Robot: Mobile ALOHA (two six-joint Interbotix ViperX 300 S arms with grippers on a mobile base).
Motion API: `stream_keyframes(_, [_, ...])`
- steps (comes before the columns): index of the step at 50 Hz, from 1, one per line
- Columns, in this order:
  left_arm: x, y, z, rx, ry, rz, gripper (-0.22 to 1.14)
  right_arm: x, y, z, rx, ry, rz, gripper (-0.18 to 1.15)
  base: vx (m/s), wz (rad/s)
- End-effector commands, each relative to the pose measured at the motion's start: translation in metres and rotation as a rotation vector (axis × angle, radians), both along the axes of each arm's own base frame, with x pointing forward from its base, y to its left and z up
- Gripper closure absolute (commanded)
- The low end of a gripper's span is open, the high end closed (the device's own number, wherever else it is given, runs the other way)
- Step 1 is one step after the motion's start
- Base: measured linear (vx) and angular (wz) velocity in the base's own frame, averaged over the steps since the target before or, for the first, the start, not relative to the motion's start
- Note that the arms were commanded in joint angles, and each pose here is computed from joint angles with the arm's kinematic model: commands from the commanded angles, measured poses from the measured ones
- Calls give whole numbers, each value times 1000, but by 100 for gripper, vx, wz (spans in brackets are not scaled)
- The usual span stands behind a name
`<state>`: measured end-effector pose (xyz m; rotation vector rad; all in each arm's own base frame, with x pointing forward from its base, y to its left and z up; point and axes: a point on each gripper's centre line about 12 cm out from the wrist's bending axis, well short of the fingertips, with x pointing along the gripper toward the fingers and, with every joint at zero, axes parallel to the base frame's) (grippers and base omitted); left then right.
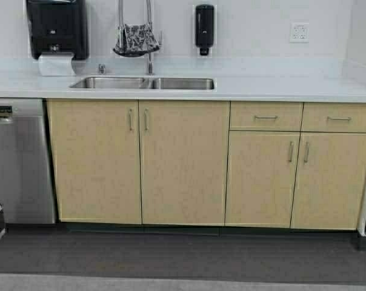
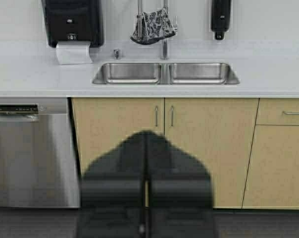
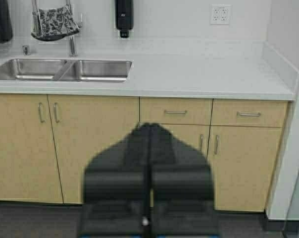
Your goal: Get the cloth and wipe up the spill under the wine glass
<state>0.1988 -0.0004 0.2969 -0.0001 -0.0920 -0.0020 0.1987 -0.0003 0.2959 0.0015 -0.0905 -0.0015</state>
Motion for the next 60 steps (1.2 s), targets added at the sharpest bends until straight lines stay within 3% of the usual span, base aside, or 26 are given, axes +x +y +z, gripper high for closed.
stream_keyframes(1, [-6,-1,-1,-20,-17,-10,93,1,-1,-4,0,15,-5,94,0,0])
stream_keyframes(29, [-8,-2,2,-26,-35,-12,89,5,-6,1,-18,11,-31,92,4,-2])
stream_keyframes(60, [-11,-1,7,-52,-70,-14,89,4,-6,1,-8,0,-31,92,23,1])
